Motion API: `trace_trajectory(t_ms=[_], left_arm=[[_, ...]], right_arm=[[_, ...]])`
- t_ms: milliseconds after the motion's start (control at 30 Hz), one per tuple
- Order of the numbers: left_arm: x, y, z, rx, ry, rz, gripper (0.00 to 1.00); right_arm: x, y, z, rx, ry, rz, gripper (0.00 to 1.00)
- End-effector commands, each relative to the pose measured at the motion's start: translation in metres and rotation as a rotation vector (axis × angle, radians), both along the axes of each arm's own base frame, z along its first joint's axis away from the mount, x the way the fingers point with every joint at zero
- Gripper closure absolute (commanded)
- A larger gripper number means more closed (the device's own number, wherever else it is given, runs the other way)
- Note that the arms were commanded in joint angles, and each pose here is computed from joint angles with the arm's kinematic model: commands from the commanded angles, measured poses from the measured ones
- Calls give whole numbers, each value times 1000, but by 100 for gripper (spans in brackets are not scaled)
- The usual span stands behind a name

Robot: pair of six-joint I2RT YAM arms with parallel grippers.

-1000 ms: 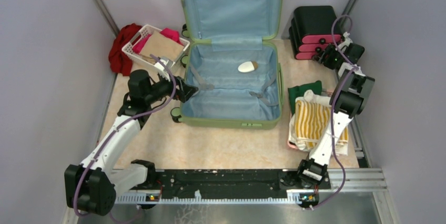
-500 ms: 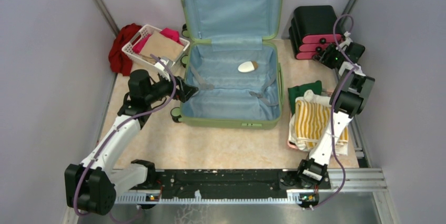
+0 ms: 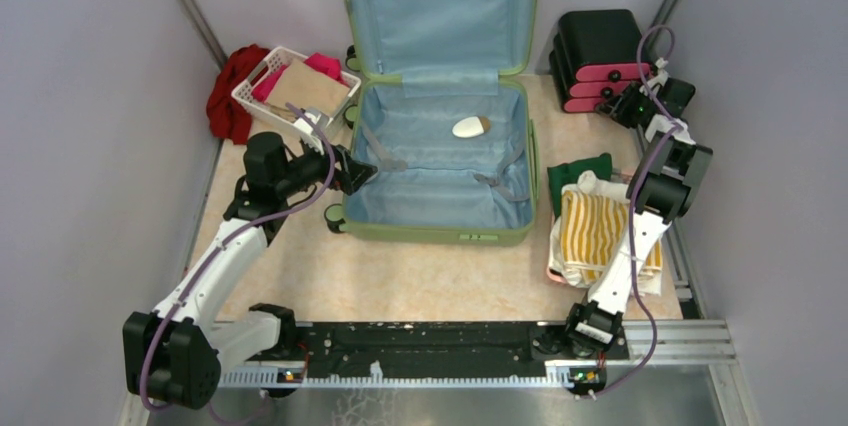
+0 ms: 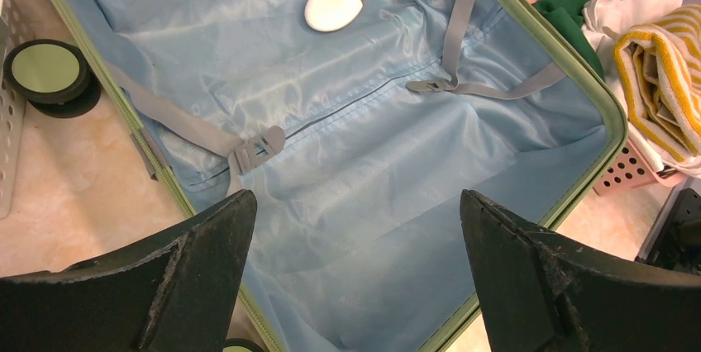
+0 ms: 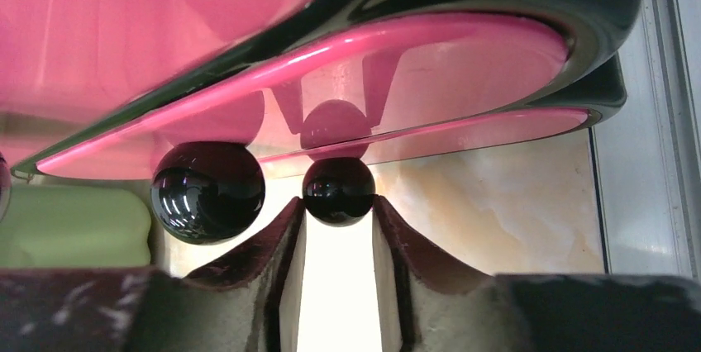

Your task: Open, take out, and arrange the luggage

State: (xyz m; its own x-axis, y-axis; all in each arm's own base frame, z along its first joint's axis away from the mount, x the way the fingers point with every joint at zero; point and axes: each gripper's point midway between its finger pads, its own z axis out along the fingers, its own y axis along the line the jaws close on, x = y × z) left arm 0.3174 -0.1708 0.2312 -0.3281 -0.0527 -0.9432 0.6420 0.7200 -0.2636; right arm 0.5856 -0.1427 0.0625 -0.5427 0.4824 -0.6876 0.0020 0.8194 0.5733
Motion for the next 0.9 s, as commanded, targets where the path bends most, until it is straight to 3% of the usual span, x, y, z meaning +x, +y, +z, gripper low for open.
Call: trace_trajectory(t_ms=[0, 233, 767, 867], left_arm=[[3, 2, 10, 1, -39, 4, 1], [3, 3, 13, 2, -47, 9, 1], [-4, 1, 27, -21, -85, -7, 1], [-6, 0, 30, -30, -89, -16, 1]], right_arm=[[26, 16, 14, -63, -87, 41, 73], [12, 17, 13, -54, -81, 42, 85], [-75, 9, 4, -95, -2, 26, 86], [-86, 6, 8, -123, -11, 28, 83]])
